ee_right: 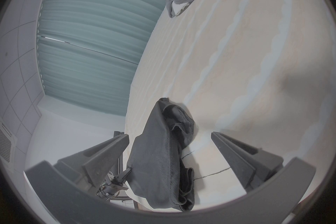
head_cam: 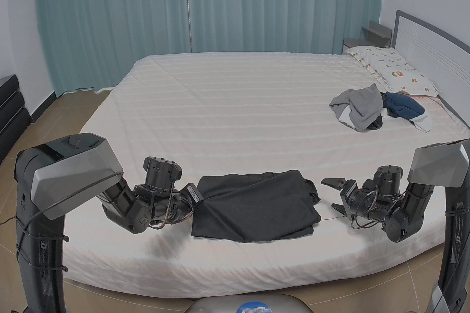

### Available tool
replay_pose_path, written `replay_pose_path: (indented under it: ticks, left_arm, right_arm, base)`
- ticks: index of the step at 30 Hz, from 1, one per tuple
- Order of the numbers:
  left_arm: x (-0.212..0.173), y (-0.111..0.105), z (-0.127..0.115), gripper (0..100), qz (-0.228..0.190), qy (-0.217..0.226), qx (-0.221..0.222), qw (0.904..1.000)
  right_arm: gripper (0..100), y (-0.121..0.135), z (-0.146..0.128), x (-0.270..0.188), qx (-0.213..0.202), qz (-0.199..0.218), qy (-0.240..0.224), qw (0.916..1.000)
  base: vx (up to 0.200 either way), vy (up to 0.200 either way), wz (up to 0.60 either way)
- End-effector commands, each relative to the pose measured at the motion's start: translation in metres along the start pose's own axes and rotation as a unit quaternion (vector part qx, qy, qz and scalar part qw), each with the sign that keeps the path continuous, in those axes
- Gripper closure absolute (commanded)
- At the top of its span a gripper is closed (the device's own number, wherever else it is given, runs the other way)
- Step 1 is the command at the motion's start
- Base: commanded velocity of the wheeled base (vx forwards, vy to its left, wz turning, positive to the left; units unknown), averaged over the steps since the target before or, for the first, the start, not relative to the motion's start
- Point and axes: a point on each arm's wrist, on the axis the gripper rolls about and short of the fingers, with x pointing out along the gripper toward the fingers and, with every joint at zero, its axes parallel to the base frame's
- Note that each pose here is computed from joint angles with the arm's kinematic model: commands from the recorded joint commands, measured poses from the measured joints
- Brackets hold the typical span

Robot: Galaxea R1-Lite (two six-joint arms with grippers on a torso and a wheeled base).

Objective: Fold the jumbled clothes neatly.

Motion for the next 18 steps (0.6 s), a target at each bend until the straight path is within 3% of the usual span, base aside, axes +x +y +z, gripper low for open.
replay_pose_path:
  ticks: [1,3,18]
  left_arm:
    - [-0.0037,-0.0032,-0.0001,100,0.001,0.003,0.001,1.0000]
    - [-0.0036,-0.0029,-0.0003,100,0.004,0.005,0.001,1.0000]
    - [-0.0067,-0.0008,-0.0079,100,0.007,0.018,0.003,0.9998]
  right_arm:
    - [0,-0.0020,-0.0008,-0.0001,0.001,-0.002,0.002,1.0000]
    - [0,-0.0020,-0.0008,-0.0001,0.001,-0.002,0.002,1.0000]
    - [0,-0.0020,-0.0008,-0.0001,0.000,-0.002,0.002,1.0000]
  base:
    - [0.000,0.200,0.00]
    - [0.000,0.200,0.00]
    - [0.000,0.000,0.00]
